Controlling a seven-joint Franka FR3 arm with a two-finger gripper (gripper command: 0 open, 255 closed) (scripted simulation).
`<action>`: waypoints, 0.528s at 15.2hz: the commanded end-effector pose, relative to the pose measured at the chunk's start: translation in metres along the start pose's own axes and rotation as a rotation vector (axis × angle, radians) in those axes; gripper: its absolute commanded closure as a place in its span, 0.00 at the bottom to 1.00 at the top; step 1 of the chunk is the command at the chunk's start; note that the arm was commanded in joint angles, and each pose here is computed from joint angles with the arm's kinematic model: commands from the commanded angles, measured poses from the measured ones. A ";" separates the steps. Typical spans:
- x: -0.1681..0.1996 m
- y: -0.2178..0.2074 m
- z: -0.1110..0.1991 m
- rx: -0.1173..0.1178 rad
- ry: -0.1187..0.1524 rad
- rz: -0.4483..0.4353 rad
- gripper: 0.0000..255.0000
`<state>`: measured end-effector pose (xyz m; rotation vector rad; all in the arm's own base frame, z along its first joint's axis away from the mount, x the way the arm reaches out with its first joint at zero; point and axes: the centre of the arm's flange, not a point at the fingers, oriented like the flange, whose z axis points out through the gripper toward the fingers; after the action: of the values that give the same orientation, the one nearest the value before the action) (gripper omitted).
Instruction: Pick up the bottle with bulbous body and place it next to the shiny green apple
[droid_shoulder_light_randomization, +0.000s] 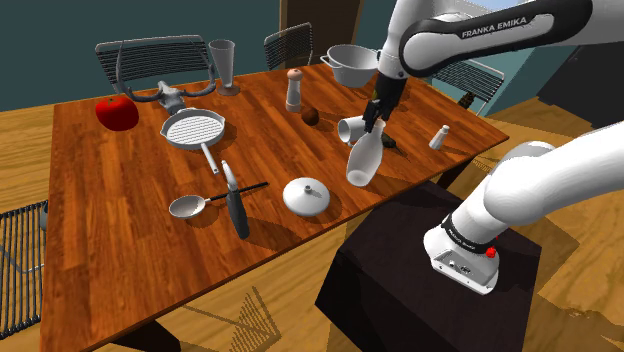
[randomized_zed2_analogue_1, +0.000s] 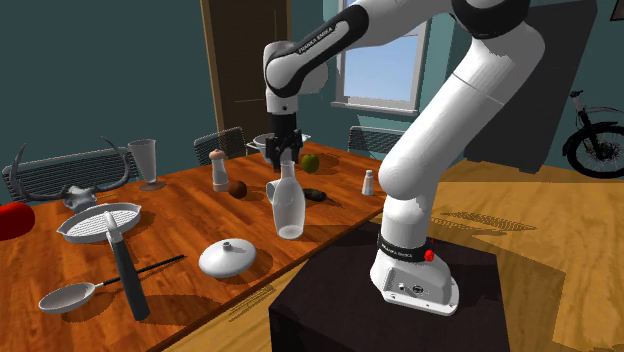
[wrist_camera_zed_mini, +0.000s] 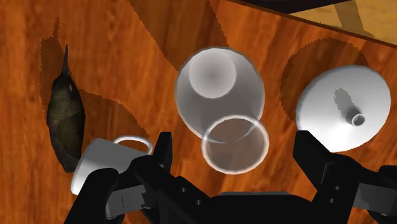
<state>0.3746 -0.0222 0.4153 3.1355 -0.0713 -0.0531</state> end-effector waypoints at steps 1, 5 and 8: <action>0.000 0.000 0.010 0.000 0.001 0.000 0.00; 0.000 0.000 0.024 0.000 0.001 0.000 0.00; 0.000 0.000 0.024 0.000 0.001 0.000 0.00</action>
<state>0.3737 -0.0226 0.3918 3.1353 -0.0716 -0.0518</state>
